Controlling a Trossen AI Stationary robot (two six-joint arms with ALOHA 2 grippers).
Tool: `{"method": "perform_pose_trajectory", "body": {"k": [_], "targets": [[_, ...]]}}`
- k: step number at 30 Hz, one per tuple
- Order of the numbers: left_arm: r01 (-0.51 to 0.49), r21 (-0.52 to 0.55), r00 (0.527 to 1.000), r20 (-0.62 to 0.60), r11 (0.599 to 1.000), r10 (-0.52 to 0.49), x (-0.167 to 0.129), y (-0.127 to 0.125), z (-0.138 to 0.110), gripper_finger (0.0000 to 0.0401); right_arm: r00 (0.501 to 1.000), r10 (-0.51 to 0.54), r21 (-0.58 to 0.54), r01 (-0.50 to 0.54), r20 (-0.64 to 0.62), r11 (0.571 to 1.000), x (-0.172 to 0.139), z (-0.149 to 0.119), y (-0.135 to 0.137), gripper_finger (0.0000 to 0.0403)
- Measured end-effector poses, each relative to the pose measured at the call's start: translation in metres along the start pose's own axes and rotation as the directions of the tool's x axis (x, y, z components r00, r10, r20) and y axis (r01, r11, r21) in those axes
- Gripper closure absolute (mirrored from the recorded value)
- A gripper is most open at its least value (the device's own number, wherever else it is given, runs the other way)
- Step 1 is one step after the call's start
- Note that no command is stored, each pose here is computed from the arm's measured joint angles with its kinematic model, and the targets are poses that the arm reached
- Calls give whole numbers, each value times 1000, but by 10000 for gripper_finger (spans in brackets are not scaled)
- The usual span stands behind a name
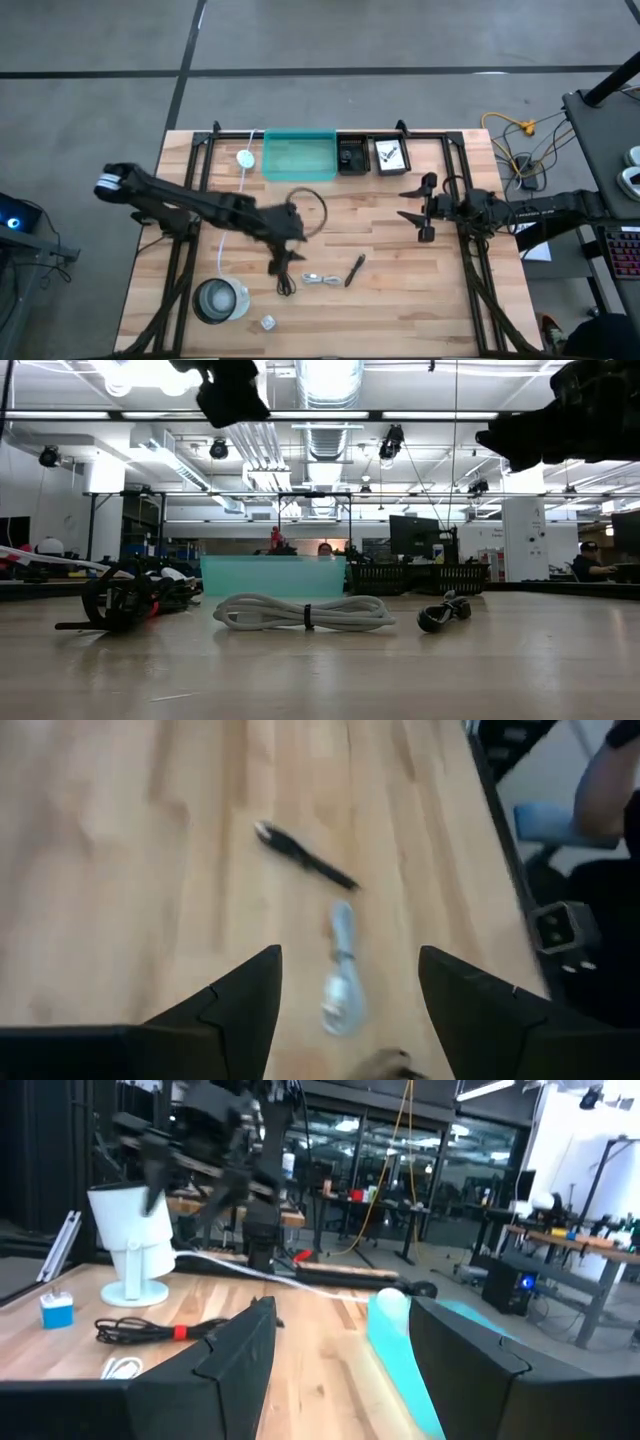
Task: Pick and place items into bin
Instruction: Put the blue charger adapter into the left black bin
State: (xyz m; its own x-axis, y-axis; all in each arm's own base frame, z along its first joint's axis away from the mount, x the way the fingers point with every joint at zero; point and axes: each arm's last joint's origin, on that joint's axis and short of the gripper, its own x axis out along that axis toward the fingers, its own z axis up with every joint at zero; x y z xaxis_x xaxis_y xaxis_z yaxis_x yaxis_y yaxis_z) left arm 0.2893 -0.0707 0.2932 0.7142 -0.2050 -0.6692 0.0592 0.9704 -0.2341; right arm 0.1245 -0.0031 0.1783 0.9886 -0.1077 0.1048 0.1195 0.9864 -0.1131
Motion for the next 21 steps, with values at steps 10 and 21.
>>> {"method": "perform_pose_trajectory", "body": {"k": [10,21], "targets": [[-139,-364,959,-283,921,33,32,-61,17,182,997,11,13,-10,-83,1000,0,-8,1,188],[-367,-564,861,-506,740,41,72,-102,12,182,995,14,-26,-16,-97,1000,0,-9,1,188]]}}
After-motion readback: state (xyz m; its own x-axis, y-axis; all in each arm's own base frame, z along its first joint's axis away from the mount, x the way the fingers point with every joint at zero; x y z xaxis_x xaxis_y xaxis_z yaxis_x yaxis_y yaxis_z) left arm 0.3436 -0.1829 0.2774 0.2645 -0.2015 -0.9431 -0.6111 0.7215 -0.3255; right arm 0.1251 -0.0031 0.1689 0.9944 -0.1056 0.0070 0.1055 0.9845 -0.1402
